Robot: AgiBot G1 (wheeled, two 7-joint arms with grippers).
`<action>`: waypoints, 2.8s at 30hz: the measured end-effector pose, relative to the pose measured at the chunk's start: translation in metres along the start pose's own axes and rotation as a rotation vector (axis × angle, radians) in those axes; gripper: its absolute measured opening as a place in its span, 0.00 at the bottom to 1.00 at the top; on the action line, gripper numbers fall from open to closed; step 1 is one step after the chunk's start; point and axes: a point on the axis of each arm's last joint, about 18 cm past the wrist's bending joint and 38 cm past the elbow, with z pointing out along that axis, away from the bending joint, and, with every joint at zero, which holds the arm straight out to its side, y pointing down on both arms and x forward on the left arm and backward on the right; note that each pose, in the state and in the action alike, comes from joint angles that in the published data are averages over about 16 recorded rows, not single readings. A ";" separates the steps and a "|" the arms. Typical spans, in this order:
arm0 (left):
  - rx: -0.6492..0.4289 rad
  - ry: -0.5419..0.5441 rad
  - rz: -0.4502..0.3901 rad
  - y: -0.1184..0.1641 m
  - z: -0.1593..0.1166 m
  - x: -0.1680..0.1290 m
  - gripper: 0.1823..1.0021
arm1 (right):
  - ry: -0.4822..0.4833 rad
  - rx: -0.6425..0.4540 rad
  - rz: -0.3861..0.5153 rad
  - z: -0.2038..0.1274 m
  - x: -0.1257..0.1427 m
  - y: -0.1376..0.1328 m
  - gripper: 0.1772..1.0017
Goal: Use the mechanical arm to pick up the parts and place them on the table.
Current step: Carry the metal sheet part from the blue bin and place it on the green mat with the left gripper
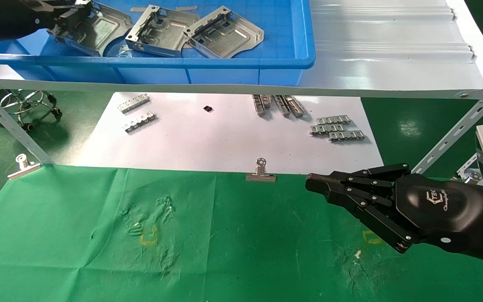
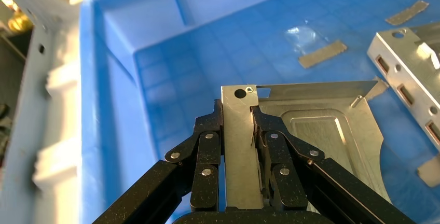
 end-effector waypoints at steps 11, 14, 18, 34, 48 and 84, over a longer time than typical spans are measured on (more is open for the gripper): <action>0.124 0.075 0.020 -0.024 -0.016 0.002 0.11 | 0.000 0.000 0.000 0.000 0.000 0.000 0.02; 0.162 0.133 0.035 -0.028 -0.024 0.008 0.11 | 0.000 0.000 0.000 0.000 0.000 0.000 0.02; 0.213 0.229 0.067 -0.032 -0.036 0.019 0.11 | 0.000 0.000 0.000 0.000 0.000 0.000 0.02; 0.340 0.620 0.315 -0.004 -0.090 0.077 0.11 | 0.000 0.000 0.000 0.000 0.000 0.000 0.02; 0.234 0.840 0.573 0.083 -0.118 0.128 0.11 | 0.000 0.000 0.000 0.000 0.000 0.000 0.02; -0.014 0.934 0.749 0.233 -0.088 0.165 0.11 | 0.000 0.000 0.000 0.000 0.000 0.000 0.02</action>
